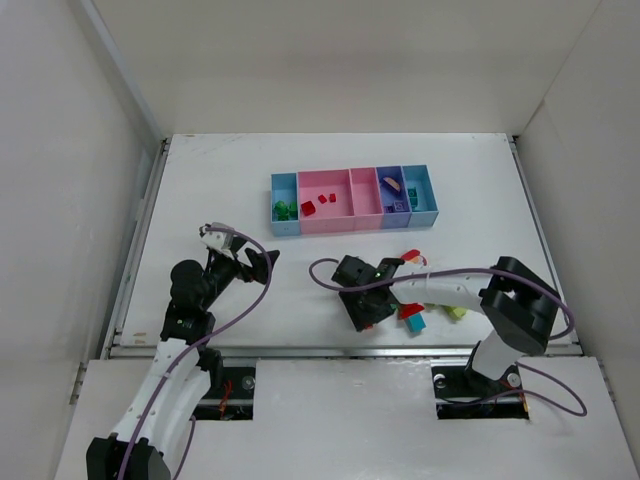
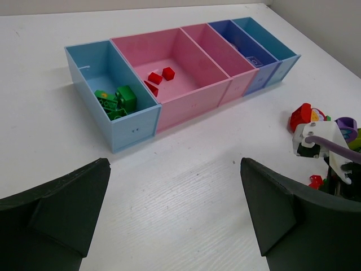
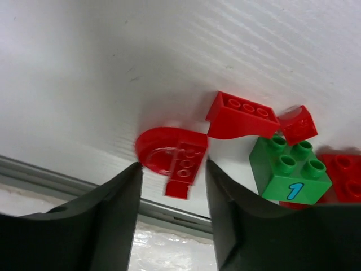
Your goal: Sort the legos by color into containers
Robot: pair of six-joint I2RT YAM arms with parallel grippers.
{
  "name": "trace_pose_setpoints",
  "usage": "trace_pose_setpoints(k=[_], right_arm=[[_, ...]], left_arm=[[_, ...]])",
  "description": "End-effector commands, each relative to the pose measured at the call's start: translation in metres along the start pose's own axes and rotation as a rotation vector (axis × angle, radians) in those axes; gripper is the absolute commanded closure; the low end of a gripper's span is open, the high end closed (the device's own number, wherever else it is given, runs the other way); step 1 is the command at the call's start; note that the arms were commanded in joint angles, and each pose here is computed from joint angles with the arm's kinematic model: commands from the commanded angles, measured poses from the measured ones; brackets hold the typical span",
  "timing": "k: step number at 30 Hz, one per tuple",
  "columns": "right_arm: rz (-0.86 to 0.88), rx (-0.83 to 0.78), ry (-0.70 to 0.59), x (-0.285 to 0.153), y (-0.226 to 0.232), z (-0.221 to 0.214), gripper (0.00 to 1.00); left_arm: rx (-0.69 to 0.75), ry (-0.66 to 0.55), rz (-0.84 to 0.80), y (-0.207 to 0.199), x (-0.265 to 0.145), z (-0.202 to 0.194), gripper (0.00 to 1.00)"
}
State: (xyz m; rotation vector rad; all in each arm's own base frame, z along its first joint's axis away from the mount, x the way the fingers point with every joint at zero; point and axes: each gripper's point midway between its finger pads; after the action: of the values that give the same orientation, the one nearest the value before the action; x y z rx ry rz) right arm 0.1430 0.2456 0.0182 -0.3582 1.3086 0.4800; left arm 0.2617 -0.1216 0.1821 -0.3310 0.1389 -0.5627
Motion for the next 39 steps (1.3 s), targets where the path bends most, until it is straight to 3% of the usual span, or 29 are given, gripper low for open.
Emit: trace_pose_setpoints(k=[1,5,8,20,24,30,31,32,35,39], right_arm=[[-0.023,0.002,-0.036,0.001,0.002,0.013,0.48],[-0.006,0.004,-0.049,0.0,0.008,0.02,0.71],[-0.005,-0.025,-0.041,-0.001,0.012,0.015,0.8],[0.04,-0.07,-0.318,-0.073,0.028,0.095,0.82],[0.007,-0.054,-0.469,-0.112,0.011,0.172,0.84],[-0.071,-0.003,-0.575,-0.103,-0.049,0.275,0.87],[-0.082,0.045,-0.641,-0.117,-0.068,0.303,0.87],[-0.088,0.047,-0.602,-0.089,-0.075,0.313,0.87],[-0.097,0.089,-0.608,-0.069,-0.097,0.351,0.87],[-0.078,0.066,-0.623,-0.049,-0.091,0.374,0.78]], left_arm=[[0.028,-0.056,-0.029,-0.007,0.001,0.013,0.0],[0.025,-0.048,-0.026,-0.005,0.001,0.011,0.0],[0.025,-0.048,-0.026,-0.005,0.001,0.011,0.0],[0.024,-0.052,-0.018,-0.004,0.001,0.012,0.0],[0.024,-0.055,-0.009,-0.002,0.001,0.013,0.0],[0.032,-0.066,0.021,0.003,0.001,0.015,0.0],[0.033,-0.066,0.021,0.003,0.001,0.015,0.0],[0.033,-0.066,0.021,0.003,0.001,0.015,0.0],[0.029,-0.058,0.024,0.003,0.0,0.013,0.0],[0.038,-0.063,0.042,0.008,0.0,0.014,0.0]])
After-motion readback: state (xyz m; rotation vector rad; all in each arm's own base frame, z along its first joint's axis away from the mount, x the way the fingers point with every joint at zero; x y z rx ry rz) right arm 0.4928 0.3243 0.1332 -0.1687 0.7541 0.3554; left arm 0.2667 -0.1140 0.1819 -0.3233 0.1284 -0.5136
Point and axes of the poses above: each gripper's point midway between its finger pads, its own x axis out along the fingers, its own y axis along the line the jaws close on, z = x × y, and after that the axes turned 7 degrees about -x, right-handed
